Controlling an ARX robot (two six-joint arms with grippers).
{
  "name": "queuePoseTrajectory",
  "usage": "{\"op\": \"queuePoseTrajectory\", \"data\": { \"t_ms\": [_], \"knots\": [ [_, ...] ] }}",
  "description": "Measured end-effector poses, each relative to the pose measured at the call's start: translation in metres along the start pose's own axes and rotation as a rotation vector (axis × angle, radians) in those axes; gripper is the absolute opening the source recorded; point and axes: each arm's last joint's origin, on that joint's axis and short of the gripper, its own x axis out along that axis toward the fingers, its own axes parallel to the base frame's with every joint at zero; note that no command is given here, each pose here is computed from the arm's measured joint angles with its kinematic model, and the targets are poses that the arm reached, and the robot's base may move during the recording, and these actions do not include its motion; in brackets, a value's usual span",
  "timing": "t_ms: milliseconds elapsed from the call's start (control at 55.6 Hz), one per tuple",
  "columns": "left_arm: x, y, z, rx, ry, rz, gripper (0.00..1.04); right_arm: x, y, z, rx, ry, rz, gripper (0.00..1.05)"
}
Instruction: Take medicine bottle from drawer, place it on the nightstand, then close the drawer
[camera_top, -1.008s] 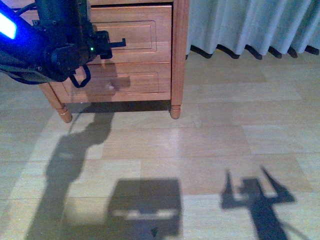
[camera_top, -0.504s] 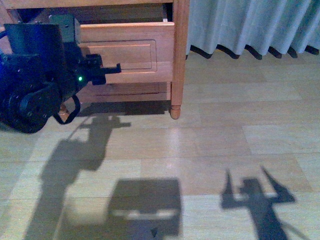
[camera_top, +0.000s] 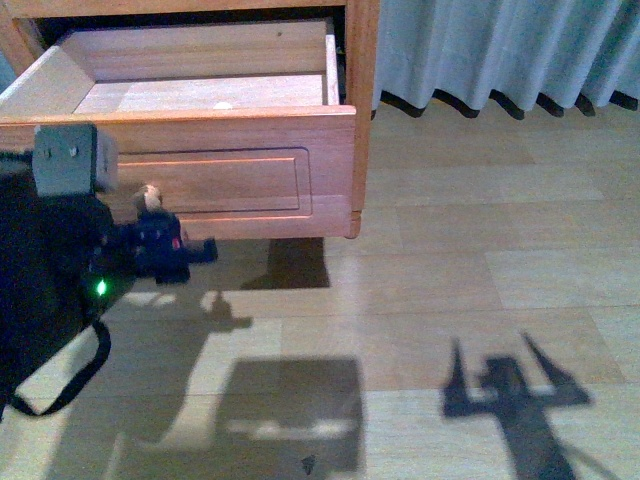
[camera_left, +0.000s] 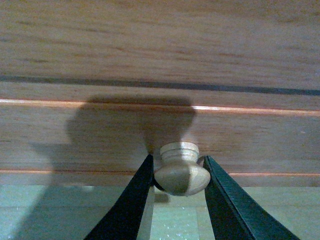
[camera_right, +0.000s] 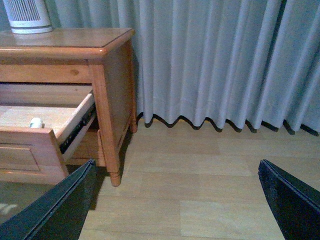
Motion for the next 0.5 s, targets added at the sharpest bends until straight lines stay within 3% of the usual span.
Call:
{"op": "queuePoseTrajectory", "data": {
  "t_ms": [108,360,504],
  "knots": [
    [-0.019,0.0,-0.017,-0.013,0.073,-0.004,0.59,0.0,0.0,0.0,0.0,0.0,0.0,0.98],
    [-0.053,-0.002,-0.014,-0.071,0.079,-0.029,0.99,0.0,0.0,0.0,0.0,0.0,0.0,0.98],
    [-0.079,0.006,-0.006,-0.111,0.117,-0.027,0.98,0.0,0.0,0.0,0.0,0.0,0.0,0.98]
  ]
}}
